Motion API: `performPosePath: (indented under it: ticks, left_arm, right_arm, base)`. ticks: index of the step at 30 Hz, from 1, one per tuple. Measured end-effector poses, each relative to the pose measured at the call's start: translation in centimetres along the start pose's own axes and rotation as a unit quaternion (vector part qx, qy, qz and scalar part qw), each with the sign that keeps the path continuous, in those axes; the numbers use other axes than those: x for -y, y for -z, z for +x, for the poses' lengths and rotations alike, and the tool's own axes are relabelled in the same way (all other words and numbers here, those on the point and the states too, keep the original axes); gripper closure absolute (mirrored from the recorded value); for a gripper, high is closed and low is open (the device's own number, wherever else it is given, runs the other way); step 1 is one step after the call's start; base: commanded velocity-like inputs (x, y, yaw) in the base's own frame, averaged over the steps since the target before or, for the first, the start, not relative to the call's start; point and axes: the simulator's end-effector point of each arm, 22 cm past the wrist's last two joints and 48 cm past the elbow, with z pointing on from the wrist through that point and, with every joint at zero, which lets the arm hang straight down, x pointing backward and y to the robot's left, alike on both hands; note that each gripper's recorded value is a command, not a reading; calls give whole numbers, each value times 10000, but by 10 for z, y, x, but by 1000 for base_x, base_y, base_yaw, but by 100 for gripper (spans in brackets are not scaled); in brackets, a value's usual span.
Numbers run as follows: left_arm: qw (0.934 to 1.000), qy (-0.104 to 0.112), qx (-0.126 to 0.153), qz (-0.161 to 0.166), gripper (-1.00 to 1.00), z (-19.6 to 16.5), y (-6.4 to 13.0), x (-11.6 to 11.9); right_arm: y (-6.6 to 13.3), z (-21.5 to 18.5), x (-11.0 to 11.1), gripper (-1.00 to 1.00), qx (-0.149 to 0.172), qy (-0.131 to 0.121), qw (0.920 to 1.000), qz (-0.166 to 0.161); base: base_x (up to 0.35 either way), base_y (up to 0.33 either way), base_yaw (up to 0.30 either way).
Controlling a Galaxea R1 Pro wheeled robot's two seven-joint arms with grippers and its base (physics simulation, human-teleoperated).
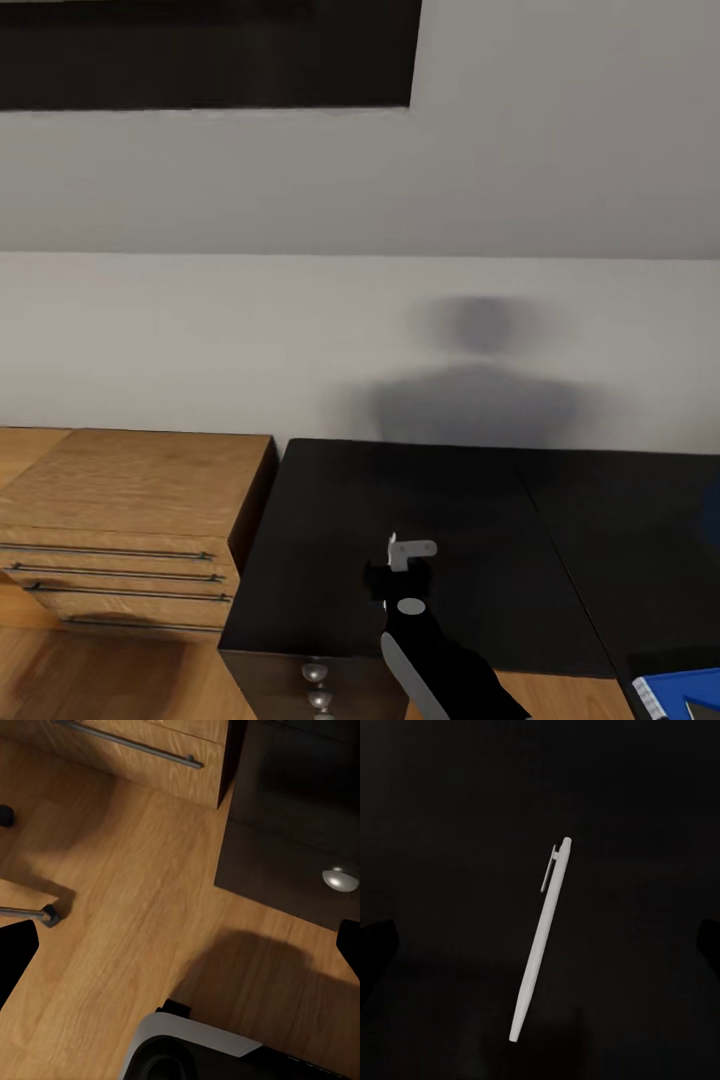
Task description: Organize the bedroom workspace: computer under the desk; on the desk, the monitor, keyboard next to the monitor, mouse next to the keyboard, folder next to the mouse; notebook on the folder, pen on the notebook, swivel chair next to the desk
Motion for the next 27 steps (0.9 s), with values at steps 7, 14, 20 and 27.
performPosePath:
  ticks: [7, 14, 20, 27]
  left_arm:
    - [10000, -1, -3, -2, -100, 0, 0, 0]
    - [10000, 0, -3, 0, -100, 0, 0, 0]
    - [10000, -1, -5, 2, -100, 0, 0, 0]
    - [10000, 0, -1, 4, -100, 0, 0, 0]
  right_arm:
    - [1, 9, -3, -100, -207, 84, 9997, -22]
    - [1, 14, -6, -100, -350, 122, 9993, -36]
    - [0, 22, -2, -100, -519, 100, 9986, -8]
    - [-4, 32, 9, -100, -836, -68, 9965, 64]
  base:
    - [19, 0, 0]
    - [3, 0, 0]
    - [0, 0, 0]
    - [9, 0, 0]
